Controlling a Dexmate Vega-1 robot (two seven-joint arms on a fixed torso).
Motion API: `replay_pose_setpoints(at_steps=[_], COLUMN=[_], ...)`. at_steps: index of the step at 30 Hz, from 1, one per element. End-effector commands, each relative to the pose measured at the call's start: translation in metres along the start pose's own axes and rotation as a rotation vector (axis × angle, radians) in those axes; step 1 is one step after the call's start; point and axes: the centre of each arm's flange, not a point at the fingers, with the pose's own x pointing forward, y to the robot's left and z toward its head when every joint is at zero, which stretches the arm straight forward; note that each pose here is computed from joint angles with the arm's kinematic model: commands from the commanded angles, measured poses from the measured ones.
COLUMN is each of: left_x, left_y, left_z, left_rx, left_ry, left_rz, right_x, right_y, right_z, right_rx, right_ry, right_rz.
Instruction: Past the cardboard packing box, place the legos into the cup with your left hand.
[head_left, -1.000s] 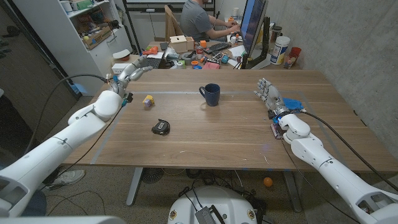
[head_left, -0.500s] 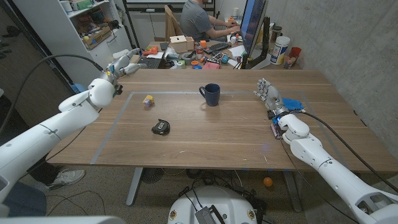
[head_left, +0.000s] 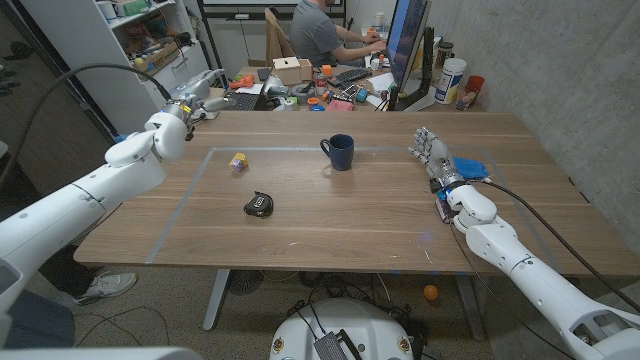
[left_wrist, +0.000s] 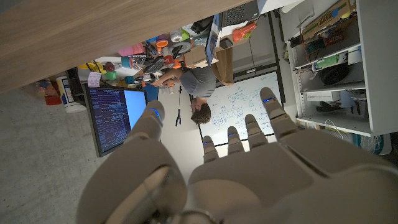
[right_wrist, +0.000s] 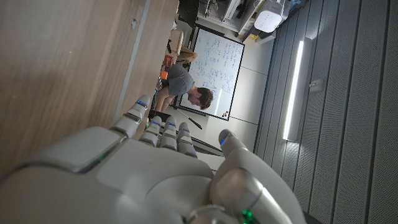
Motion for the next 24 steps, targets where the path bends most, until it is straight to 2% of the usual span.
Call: replay_pose_setpoints(at_steps=[1, 11, 20, 24], left_x=[0.01, 0.009, 0.007, 0.006], left_y=[-0.001, 0.002, -0.007, -0.015], left_z=[0.023, 0.029, 0.032, 0.029], left_rx=[0.117, 0.188, 0.229, 0.223], left_ry=[-0.014, -0.001, 0.002, 0.014], left_rz=[-0.056, -0.116, -0.198, -0.227], right_x=[0.004, 0.006, 0.005, 0.005], right_y=[-0.003, -0.005, -0.007, -0.007], right_z=[0.001, 0.001, 0.001, 0.002], right_rx=[0.006, 0.006, 0.007, 0.007], right_ry=[-0.013, -0.018, -0.02, -0.024], right_rz=[0.0, 0.005, 0.005, 0.007])
